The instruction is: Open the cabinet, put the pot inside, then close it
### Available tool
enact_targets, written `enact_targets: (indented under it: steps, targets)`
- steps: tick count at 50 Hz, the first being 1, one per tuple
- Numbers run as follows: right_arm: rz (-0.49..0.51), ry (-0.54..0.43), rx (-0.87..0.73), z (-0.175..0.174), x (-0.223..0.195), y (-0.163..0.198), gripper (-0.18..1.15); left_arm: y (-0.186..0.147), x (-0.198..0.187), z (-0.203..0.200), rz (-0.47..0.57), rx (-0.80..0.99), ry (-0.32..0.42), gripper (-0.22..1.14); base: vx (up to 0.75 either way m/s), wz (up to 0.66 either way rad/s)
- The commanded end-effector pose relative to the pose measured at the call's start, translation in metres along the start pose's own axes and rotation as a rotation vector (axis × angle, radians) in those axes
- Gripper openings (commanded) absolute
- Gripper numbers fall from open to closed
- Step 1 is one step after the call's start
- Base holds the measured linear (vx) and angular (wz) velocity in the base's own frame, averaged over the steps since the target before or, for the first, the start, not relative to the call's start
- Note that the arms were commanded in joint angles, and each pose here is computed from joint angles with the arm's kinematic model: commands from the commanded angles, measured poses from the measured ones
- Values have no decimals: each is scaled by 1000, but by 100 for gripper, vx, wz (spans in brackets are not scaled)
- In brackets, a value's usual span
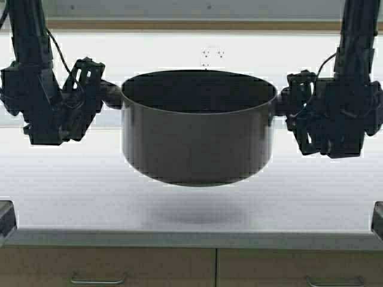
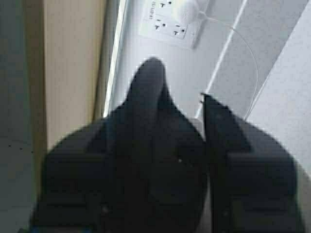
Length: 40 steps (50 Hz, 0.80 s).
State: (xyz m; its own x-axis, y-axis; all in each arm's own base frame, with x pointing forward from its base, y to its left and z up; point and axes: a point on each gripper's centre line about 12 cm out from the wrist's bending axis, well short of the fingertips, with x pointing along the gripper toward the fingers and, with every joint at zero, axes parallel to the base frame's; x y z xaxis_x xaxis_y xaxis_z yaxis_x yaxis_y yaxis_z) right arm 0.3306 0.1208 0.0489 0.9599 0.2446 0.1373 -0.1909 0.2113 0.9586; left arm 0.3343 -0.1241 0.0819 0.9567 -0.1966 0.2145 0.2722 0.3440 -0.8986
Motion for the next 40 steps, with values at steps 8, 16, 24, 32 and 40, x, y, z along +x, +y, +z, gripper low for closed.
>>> enact_targets:
  steps: [8,16,24,32,40]
  targets:
    - [150,25,36,-11,-21,75,8,-80,-26,0,-162,-45,28,3,0,0]
    - [185,19,47,-4,-34,98,8,-100,-38,10,-180,-51,9,4,-1,0]
    - [201,12,56,4,-43,114,8,-116,-43,13,-178,-47,1,4,-1,0]
    - [215,5,68,10,-48,129,8,-133,-44,15,-195,-55,1,4,-1,0]
    - [247,16,75,11,-48,154,8,-151,-44,21,-203,-59,-15,4,-1,0]
